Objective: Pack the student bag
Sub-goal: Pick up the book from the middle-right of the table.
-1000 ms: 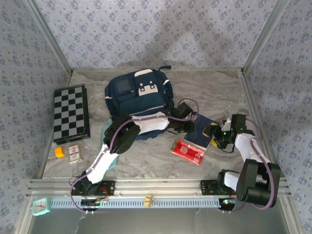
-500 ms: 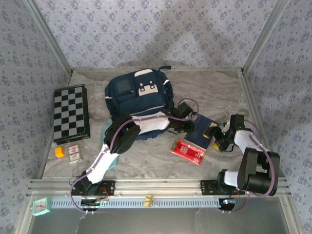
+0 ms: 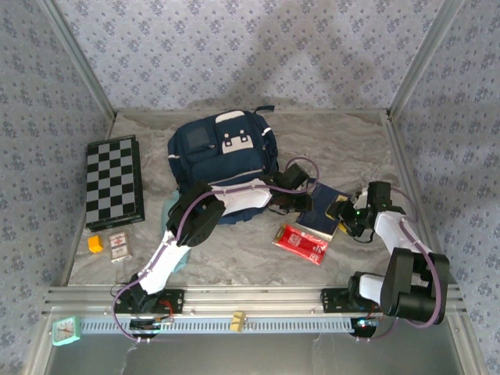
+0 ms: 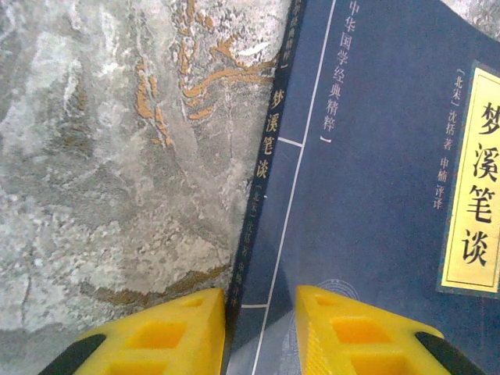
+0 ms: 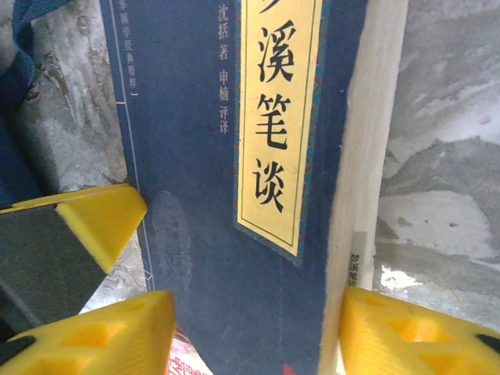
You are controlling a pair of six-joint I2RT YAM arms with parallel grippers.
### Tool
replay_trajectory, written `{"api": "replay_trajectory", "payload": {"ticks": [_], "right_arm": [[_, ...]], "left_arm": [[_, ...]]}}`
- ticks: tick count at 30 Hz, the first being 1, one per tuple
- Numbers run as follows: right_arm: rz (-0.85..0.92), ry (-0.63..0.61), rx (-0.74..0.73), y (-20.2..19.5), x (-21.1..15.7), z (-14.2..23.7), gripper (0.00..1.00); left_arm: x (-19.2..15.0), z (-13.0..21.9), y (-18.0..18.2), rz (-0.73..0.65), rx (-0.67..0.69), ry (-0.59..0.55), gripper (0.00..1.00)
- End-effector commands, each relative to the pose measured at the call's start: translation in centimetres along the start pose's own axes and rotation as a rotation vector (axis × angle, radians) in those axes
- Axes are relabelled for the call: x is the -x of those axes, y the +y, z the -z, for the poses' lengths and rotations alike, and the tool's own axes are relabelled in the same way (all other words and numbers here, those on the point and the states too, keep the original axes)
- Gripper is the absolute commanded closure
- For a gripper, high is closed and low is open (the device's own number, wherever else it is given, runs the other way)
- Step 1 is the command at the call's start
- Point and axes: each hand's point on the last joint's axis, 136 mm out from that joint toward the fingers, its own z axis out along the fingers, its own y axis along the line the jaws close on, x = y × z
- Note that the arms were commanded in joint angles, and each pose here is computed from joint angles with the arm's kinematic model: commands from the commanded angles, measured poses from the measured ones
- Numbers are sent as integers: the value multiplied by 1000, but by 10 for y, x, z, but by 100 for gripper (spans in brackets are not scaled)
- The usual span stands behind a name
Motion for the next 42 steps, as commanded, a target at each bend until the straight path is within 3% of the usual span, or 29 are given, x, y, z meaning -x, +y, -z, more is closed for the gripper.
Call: {"api": "replay_trajectory", "payload": {"ticks": [1, 11, 20, 23, 29, 42], "right_arm": [[34, 9, 82, 17, -1, 3, 51], [9, 9, 72, 10, -4, 2, 71], [12, -66, 94, 21, 6, 20, 94], [13, -104, 110, 26, 11, 34, 99], [72, -196, 160, 52, 23, 71, 100], [219, -287, 436, 135, 34, 135, 100]], "left_arm": [[-2, -10, -1, -2, 0, 8, 70], [-2, -9, -1, -7, 2, 7, 70], [9, 6, -10, -27, -7, -16, 68], [23, 29, -29, -1, -105, -38, 63], [49, 93, -42, -50, -135, -143, 49], [75, 194, -30, 10, -306, -307, 29]]}}
